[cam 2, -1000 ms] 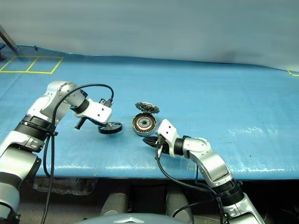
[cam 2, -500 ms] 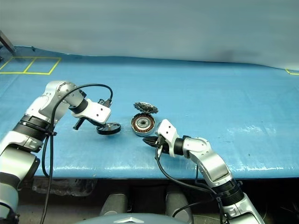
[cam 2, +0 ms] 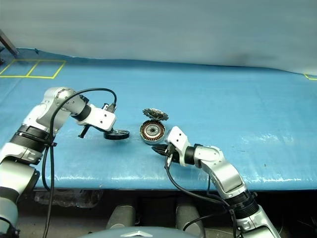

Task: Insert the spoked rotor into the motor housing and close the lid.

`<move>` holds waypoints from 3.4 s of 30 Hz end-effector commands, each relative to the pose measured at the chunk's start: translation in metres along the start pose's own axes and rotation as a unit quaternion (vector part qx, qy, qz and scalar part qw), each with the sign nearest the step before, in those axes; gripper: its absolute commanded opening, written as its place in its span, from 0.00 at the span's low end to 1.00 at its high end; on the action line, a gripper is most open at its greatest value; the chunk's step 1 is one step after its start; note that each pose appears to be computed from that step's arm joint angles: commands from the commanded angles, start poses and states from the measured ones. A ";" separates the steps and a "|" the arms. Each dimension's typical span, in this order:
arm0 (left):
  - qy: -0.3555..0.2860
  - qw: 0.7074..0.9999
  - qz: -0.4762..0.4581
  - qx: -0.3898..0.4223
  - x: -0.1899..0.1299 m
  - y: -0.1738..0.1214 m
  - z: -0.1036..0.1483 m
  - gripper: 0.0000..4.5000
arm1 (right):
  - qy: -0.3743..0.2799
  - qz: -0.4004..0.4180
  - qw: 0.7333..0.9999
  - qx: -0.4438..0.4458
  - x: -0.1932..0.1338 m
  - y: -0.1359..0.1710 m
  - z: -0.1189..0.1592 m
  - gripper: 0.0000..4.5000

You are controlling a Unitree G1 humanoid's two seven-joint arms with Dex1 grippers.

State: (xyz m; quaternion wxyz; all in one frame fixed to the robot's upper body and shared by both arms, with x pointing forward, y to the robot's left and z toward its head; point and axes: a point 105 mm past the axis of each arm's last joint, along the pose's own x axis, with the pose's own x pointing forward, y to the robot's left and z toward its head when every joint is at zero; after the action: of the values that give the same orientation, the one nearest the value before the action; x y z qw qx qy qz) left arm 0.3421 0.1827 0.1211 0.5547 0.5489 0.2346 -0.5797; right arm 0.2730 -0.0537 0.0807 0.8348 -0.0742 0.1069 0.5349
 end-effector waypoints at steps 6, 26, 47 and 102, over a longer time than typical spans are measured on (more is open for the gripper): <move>-0.078 0.992 0.077 -0.056 -0.012 -0.006 -0.005 0.00 | -0.031 -0.032 0.999 -0.018 -0.007 -0.011 0.013 0.00; -0.184 0.973 0.128 -0.050 -0.036 0.005 0.022 0.00 | -0.042 -0.064 0.997 -0.014 -0.009 -0.016 0.006 0.00; -0.222 0.949 0.222 -0.004 -0.004 0.021 0.035 0.00 | -0.031 -0.116 0.993 -0.013 -0.028 -0.035 -0.001 0.00; -0.230 0.944 0.223 0.077 0.032 0.041 0.062 0.00 | -0.117 -0.123 0.984 0.062 -0.028 -0.027 -0.023 0.00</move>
State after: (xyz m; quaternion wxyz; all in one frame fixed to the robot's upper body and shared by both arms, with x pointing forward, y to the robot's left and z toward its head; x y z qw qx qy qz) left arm 0.3597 0.1084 0.1119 0.6663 0.4705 -0.0480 -0.5764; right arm 0.2844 -0.0938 0.0574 0.9027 0.0326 0.0522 0.4259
